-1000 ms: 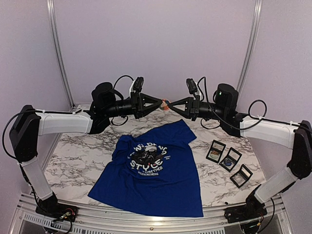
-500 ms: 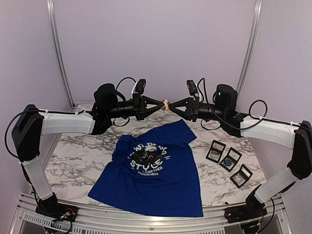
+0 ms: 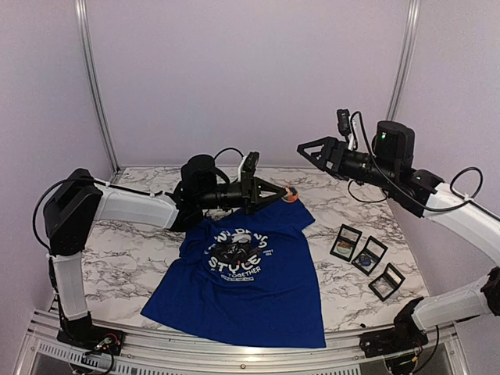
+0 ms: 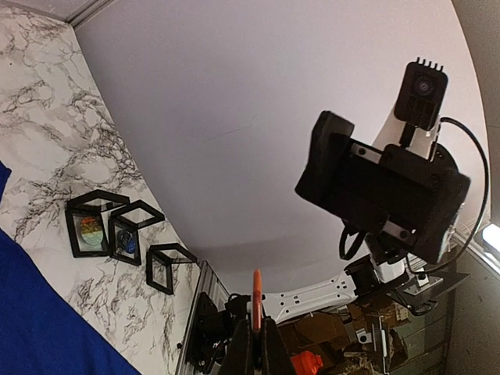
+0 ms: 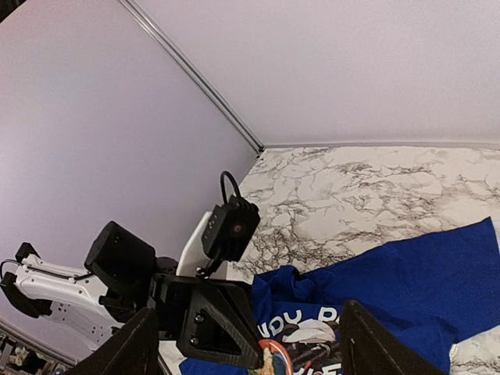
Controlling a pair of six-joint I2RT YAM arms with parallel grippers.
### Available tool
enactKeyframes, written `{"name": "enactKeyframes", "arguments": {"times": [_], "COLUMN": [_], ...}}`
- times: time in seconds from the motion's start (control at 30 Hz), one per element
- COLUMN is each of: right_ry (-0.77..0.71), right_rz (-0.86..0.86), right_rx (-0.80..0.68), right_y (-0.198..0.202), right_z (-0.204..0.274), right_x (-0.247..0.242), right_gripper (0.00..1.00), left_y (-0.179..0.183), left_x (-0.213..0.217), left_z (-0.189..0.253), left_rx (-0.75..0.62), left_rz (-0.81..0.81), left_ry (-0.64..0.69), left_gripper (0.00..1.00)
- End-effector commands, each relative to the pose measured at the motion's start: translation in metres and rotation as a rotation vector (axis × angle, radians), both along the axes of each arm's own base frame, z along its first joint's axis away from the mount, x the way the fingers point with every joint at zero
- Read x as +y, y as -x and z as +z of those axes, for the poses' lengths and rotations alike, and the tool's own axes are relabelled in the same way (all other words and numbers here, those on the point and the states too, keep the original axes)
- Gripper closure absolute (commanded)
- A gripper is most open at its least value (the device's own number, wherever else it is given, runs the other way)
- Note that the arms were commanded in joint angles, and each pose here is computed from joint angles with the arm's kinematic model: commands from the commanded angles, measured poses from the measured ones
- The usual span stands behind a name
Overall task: Remove the brooch from the garment
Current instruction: Move the brooch box to the corner of the board.
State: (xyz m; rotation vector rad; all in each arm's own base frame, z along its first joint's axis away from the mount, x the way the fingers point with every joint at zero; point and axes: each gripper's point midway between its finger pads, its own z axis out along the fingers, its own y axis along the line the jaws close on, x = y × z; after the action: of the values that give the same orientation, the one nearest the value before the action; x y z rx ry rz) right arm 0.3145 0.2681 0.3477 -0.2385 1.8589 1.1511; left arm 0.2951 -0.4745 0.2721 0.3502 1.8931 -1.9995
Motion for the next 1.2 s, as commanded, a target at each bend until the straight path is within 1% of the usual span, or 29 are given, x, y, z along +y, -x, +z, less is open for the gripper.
{"name": "enactKeyframes", "arguments": {"times": [0.0,0.07,0.2,0.27,0.33,0.37,0.47,0.5,0.67,0.83,1.03,1.17], "right_ry": [0.075,0.089,0.162,0.222,0.293,0.318,0.357,0.360,0.406,0.456,0.420,0.414], "right_rz": [-0.114,-0.128,-0.203,-0.294,-0.433,-0.472,-0.593,-0.640,-0.809,-0.955,-1.120,-1.218], "right_rx": [-0.088,-0.106,-0.088,-0.059,-0.032,-0.013,0.045,0.072,0.218,0.399,0.501,0.607], "right_y": [-0.001,0.001,0.003,0.001,-0.001,0.002,0.012,0.015,0.031,0.043,0.058,0.071], "right_z": [0.025,0.031,0.022,0.011,-0.001,-0.008,-0.026,-0.033,-0.073,-0.118,-0.137,-0.156], "right_x": [-0.025,-0.031,-0.048,-0.067,-0.097,-0.108,-0.139,-0.150,-0.193,-0.239,-0.294,-0.327], "right_gripper": [0.22,0.18,0.18,0.17,0.13,0.10,0.03,0.02,0.02,0.02,0.02,0.02], "left_y": [0.017,0.024,0.039,0.052,0.061,0.065,0.077,0.081,0.095,0.107,0.115,0.114], "left_x": [-0.037,-0.054,-0.089,-0.108,-0.125,-0.133,-0.154,-0.161,-0.193,-0.215,-0.234,-0.244], "left_z": [-0.015,-0.025,-0.046,-0.057,-0.072,-0.074,-0.085,-0.091,-0.117,-0.138,-0.155,-0.163], "left_rx": [0.018,0.028,0.048,0.064,0.078,0.078,0.068,0.067,0.067,0.092,0.081,0.068], "left_rz": [-0.050,-0.065,-0.091,-0.115,-0.136,-0.146,-0.177,-0.187,-0.230,-0.232,-0.213,-0.189], "left_ry": [0.005,-0.004,-0.018,-0.027,-0.044,-0.048,-0.088,-0.111,-0.179,-0.199,-0.231,-0.230], "left_gripper": [1.00,1.00,1.00,1.00,1.00,1.00,1.00,1.00,1.00,1.00,1.00,1.00]}}
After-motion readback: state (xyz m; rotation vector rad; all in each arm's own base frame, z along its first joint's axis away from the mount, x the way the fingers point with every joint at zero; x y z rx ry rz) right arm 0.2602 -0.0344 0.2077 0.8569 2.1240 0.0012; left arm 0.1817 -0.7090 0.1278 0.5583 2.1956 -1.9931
